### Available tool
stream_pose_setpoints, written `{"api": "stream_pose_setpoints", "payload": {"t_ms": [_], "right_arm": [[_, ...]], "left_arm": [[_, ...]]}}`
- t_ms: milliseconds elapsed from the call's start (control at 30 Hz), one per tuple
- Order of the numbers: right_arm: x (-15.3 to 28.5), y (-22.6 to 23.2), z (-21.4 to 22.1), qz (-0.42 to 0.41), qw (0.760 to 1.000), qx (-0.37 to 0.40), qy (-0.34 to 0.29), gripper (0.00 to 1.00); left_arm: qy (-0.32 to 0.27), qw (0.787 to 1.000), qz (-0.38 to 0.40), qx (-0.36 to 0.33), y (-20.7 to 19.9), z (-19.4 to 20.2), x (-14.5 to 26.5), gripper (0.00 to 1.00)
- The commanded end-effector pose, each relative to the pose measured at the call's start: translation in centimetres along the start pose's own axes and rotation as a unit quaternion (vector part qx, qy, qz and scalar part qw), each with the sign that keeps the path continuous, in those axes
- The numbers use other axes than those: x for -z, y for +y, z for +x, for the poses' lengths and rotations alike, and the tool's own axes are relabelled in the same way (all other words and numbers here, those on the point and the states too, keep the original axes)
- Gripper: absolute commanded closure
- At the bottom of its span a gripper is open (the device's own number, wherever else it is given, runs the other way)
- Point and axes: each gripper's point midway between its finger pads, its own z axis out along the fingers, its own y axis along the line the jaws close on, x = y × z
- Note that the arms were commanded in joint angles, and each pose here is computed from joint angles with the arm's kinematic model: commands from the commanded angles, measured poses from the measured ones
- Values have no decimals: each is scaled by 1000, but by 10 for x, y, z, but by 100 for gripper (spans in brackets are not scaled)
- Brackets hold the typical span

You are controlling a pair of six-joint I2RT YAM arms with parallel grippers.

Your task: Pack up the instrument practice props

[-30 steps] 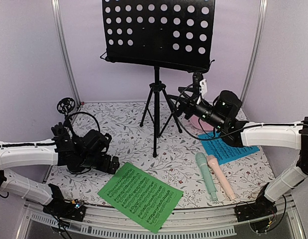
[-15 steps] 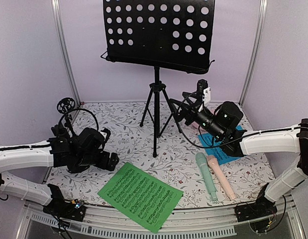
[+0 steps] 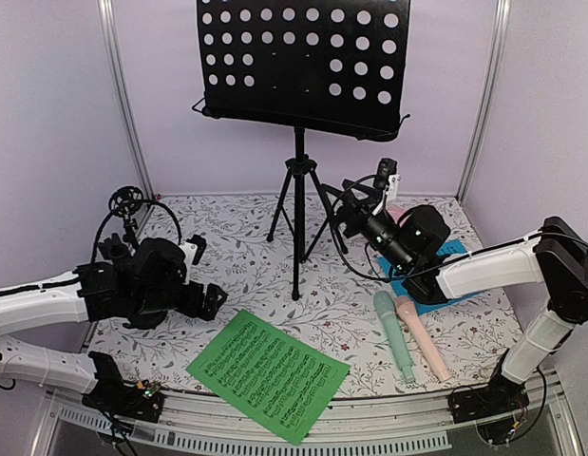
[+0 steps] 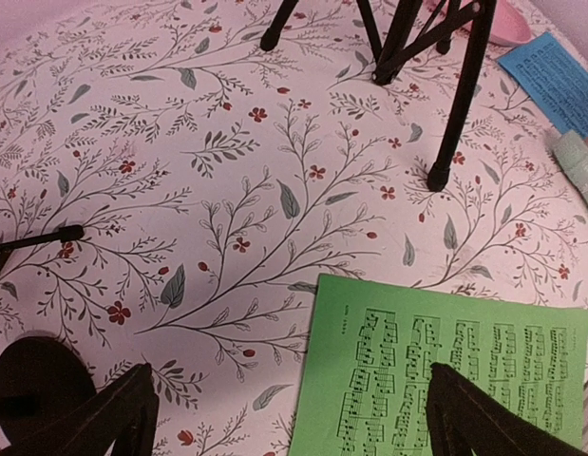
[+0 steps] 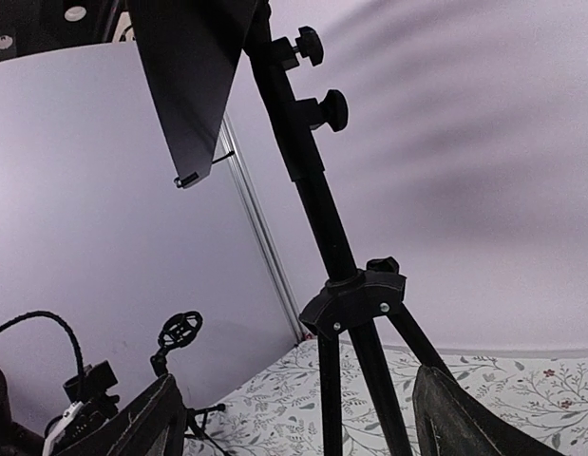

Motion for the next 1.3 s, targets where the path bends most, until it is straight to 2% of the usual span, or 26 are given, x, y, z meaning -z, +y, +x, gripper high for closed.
{"api": "stream_pose_setpoints", "payload": {"t_ms": [0, 167, 533, 833, 1133, 1267], "right_arm": [[-5, 26, -26, -56, 995, -78, -20, 16], [10, 33, -16, -77, 994, -75, 12, 15], [31, 45, -14, -115, 993, -28, 25, 15], [53, 44, -28, -107, 994, -7, 19, 15], [42, 45, -51, -79, 995, -60, 19, 16], [33, 63, -56, -88, 992, -86, 27, 16]], "left_arm": [[-50, 998, 34, 13, -9, -29, 17, 1], [-65, 997, 35, -1, -12, -48, 29, 1], [-56, 996, 61, 37, -25, -68, 45, 1], [-66, 996, 51, 23, -37, -87, 41, 1], [-89, 993, 50, 57, -47, -91, 35, 3], [-105, 990, 47, 84, -45, -91, 34, 4]]}}
